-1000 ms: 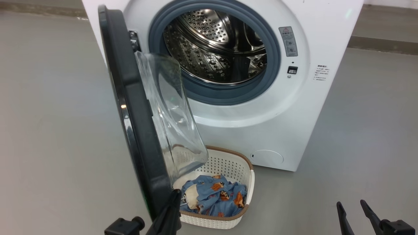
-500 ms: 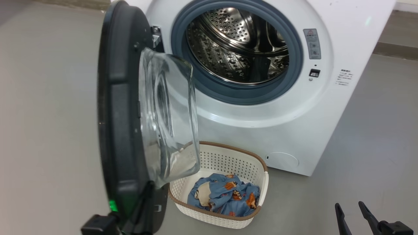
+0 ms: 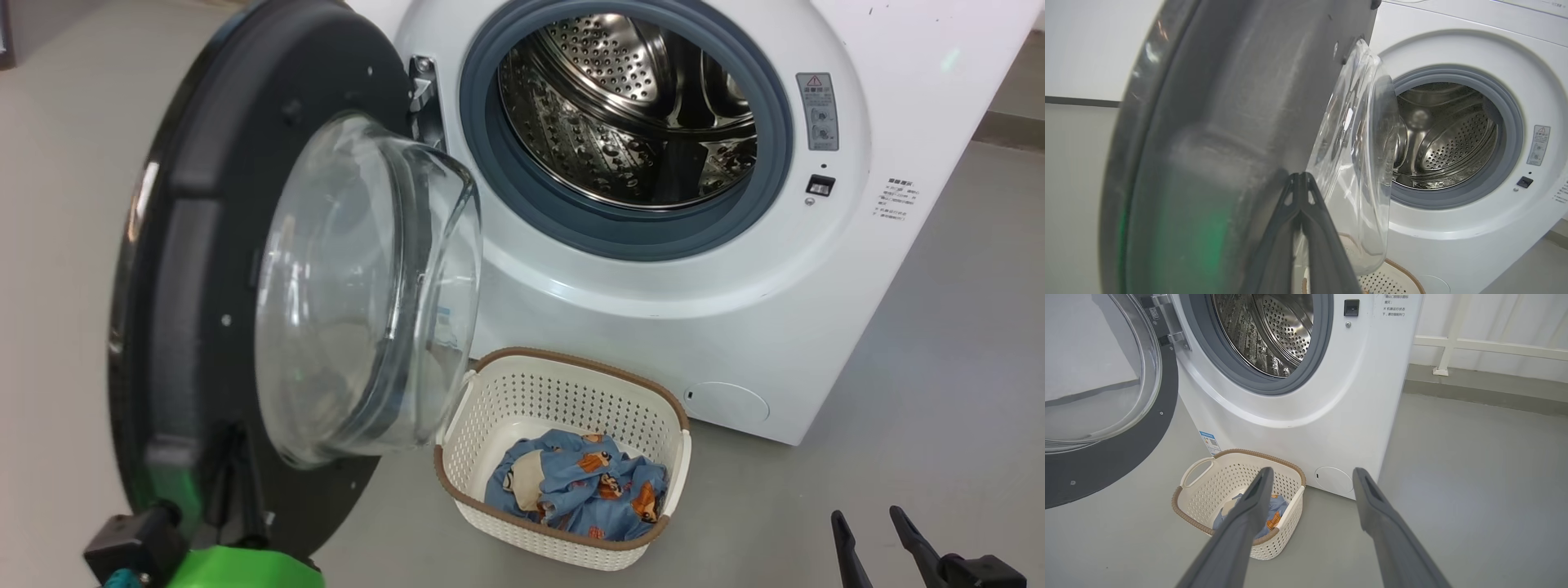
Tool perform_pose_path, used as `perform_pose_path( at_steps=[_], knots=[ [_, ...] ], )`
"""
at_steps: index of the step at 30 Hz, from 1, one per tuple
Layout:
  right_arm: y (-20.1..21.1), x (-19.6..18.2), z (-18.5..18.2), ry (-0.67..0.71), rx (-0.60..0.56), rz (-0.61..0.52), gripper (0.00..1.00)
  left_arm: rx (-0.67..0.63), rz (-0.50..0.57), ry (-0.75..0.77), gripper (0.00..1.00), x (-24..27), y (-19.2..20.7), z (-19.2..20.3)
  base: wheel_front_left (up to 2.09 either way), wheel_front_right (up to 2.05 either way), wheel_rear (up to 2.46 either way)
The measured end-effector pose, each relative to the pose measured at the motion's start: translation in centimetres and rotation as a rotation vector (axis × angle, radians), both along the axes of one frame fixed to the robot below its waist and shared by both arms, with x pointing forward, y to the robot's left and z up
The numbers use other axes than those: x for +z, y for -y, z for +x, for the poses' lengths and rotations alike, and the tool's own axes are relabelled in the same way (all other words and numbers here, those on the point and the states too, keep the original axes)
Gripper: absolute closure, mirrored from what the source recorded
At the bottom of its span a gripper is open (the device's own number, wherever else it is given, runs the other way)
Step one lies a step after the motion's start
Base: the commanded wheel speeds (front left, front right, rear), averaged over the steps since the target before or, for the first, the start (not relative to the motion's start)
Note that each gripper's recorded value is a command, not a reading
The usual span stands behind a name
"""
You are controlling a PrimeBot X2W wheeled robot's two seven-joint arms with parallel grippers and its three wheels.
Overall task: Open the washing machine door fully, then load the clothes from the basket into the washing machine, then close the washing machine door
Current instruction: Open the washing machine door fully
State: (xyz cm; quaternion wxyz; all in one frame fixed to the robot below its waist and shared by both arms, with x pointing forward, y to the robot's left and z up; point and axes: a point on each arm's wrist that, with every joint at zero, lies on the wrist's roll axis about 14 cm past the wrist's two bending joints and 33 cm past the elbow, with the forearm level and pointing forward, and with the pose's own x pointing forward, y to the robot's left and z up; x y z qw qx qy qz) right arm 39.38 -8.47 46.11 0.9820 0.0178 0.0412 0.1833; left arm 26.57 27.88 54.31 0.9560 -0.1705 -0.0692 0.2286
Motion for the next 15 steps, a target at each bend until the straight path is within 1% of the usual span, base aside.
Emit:
perform_pose_path(
  at_steps=[6, 9, 15],
  knots=[
    [-0.1, -0.1, -0.3, -0.003, 0.006, -0.001, 0.00, 0.082, 0.019, -0.011, 1.00, -0.8, -2.6, 0.4, 0.00, 0.00, 0.00],
    [0.1, -0.1, -0.4, -0.004, 0.003, -0.003, 0.00, 0.116, 0.012, -0.011, 1.00, -1.3, -3.7, 0.7, 0.00, 0.00, 0.00],
    [0.7, -0.1, -0.6, -0.003, -0.013, -0.003, 0.00, 0.203, 0.022, -0.019, 1.00, -1.9, -6.9, 0.7, 0.00, 0.00, 0.00]
  ],
)
